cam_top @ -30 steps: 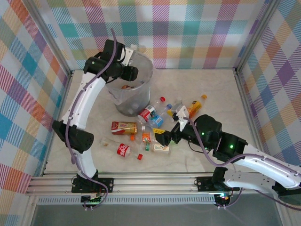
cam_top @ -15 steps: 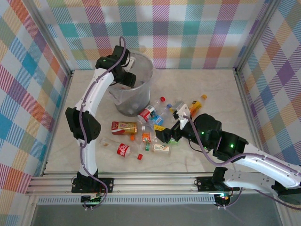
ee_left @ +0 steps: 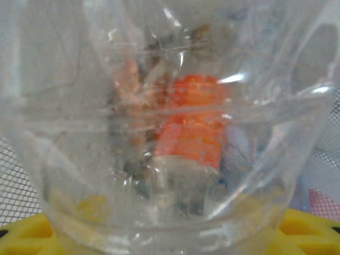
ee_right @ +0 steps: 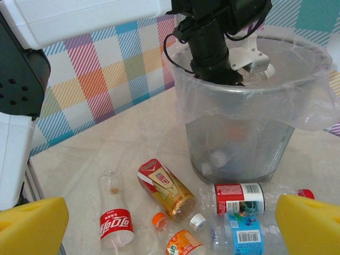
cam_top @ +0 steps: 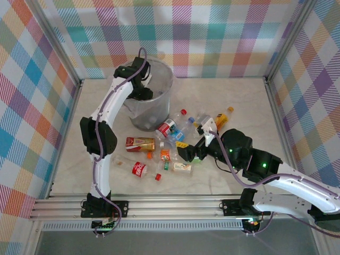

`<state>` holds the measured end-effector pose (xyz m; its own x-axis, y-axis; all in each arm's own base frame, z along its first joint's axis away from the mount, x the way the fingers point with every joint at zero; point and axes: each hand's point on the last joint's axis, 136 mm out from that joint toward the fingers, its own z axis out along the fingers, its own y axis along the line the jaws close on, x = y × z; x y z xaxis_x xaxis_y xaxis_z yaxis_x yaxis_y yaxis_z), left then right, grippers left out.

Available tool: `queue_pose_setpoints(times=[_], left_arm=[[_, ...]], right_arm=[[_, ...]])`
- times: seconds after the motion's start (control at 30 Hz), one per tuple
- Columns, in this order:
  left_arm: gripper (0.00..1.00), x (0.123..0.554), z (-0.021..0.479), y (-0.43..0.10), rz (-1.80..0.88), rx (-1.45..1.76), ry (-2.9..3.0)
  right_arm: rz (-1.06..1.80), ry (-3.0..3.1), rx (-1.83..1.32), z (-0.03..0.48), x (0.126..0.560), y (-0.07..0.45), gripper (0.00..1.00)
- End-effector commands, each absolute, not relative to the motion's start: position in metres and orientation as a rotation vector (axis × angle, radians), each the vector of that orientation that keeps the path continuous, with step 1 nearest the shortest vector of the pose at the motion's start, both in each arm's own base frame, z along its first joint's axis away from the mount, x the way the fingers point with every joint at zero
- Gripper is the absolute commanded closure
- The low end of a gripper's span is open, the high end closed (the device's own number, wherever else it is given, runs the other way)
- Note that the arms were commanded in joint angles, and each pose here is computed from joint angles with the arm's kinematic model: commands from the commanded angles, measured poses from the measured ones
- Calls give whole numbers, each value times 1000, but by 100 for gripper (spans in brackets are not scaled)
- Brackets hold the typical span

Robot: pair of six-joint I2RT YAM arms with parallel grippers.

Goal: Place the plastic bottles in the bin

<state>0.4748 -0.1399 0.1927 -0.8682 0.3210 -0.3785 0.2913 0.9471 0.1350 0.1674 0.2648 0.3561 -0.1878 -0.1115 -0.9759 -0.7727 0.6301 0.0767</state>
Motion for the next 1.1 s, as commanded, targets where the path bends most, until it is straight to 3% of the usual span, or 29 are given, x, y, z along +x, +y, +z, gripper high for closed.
queue_pose_setpoints(times=[0.0,0.37,0.8,1.07], left_arm=[[37,468,184,-128,150,391,2760],[21,462,200,-123,154,293,2758],[13,448,291,-150,-175,221,2544],[3,407,344,-163,-392,273,2374]], right_arm=[[718,1657,-694,372,166,259,0],[680,1690,-664,366,173,257,0],[677,1763,-666,346,169,250,0],[696,1799,-678,335,159,238,0]])
